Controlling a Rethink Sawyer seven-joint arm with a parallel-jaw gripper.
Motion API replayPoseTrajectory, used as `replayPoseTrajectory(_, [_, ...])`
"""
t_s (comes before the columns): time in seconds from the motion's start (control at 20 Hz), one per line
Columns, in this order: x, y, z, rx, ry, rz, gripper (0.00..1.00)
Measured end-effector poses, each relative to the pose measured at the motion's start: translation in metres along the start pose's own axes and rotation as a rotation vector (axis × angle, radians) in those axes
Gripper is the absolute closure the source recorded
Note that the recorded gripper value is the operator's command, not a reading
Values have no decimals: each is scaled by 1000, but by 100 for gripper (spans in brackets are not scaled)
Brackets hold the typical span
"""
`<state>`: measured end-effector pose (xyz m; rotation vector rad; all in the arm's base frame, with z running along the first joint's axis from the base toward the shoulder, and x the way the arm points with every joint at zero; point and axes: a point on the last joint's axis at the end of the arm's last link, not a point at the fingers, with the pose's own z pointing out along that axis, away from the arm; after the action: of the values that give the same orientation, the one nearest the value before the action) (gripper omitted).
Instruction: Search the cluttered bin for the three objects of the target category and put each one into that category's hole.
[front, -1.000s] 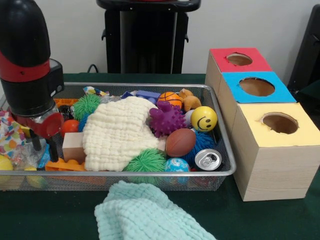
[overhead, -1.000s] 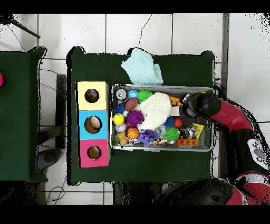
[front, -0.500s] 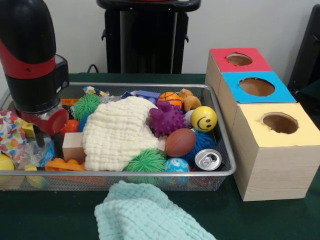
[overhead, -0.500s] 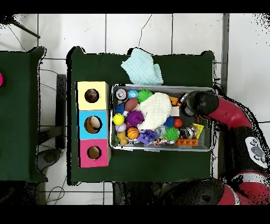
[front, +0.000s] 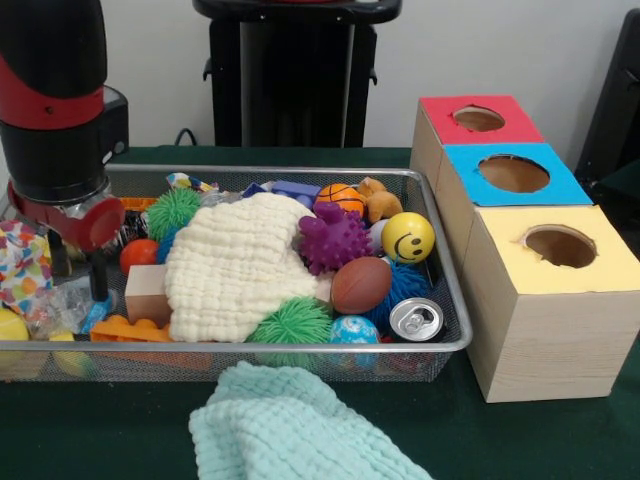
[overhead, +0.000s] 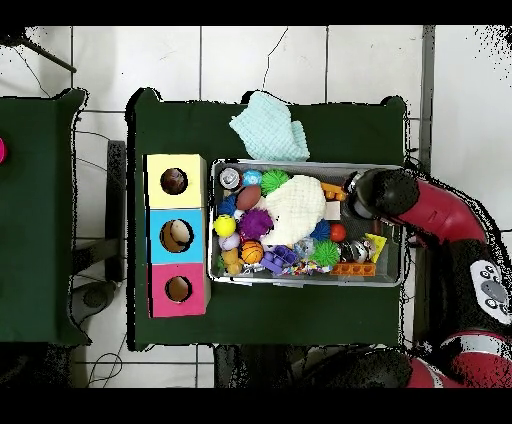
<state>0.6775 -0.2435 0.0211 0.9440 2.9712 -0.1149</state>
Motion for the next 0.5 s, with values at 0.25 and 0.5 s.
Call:
replayPoseTrajectory(0.25, [-3,-9,-6,17,-9,7,0])
replayPoseTrajectory(0.5, [-4,-19,-4,35,-10,14,0])
